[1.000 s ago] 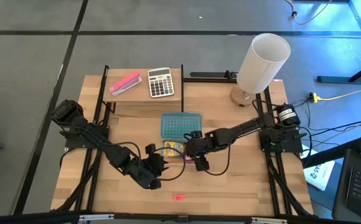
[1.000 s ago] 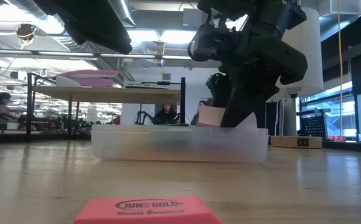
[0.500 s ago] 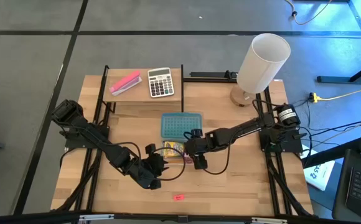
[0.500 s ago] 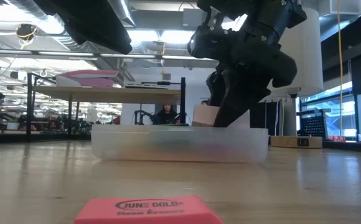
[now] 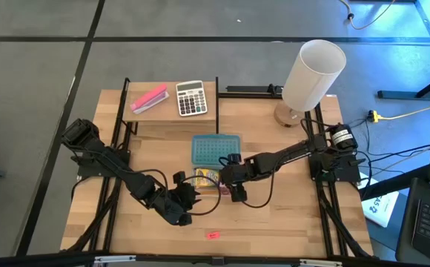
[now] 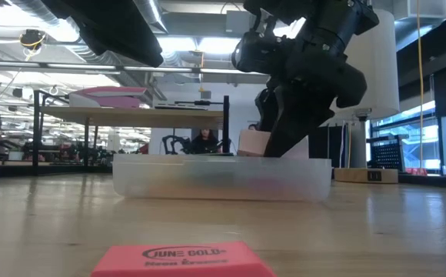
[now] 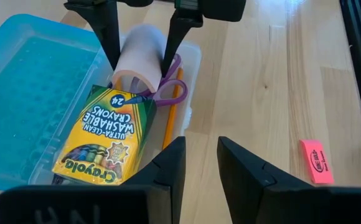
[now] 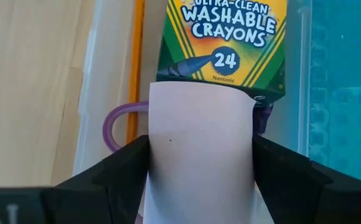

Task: Pack school essentials
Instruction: Put the pink sticky notes into the blue supply box

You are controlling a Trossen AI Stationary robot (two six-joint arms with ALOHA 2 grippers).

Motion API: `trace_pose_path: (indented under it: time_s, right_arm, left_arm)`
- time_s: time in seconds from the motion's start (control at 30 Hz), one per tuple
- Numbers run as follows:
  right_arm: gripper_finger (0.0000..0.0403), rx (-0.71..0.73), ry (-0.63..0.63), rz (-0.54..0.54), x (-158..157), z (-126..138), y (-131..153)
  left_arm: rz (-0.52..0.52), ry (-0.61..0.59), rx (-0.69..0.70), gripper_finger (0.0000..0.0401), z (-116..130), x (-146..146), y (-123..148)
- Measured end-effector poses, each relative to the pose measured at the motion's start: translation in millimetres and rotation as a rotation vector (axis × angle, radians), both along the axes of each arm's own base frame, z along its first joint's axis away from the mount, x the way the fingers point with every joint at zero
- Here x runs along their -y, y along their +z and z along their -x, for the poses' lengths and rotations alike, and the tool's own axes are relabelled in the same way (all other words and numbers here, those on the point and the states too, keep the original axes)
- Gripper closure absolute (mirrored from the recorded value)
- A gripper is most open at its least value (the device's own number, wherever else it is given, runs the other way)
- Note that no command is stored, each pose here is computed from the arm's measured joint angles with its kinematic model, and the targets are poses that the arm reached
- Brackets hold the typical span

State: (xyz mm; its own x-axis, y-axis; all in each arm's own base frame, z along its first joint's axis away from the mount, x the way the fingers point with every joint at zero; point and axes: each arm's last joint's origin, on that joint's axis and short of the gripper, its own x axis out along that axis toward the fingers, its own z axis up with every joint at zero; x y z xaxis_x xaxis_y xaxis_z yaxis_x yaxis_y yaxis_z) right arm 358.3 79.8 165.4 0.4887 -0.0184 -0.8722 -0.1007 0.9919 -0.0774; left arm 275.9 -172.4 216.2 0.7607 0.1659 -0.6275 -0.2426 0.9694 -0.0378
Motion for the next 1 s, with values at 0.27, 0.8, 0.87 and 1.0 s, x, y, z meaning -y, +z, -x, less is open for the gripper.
trace_pose_path:
  time_s: [0.27, 0.8, 0.87, 1.0]
  right_arm:
    - [0.0076, 0.001, 0.001, 0.0, 0.1, -0.1, 0.0]
    - [0.0028, -0.019, 0.017, -0.028, -0.8, 1.2, -0.6]
    - [0.0028, -0.027, 0.03, -0.047, -1.4, 1.6, -0.8]
    - [0.0028, -0.04, -0.015, -0.034, 1.5, 2.6, -1.6]
  left_arm:
    - [0.0, 0.0, 0.0, 0.0316, 0.0, -0.1, 0.0]
    - [0.0, 0.0, 0.0, 0.0316, 0.0, 0.0, 0.0]
    - [0.0, 0.0, 0.0, 0.0316, 0.0, 0.0, 0.0]
    - [0.0, 0.0, 0.0, 0.0316, 0.0, 0.0, 0.0]
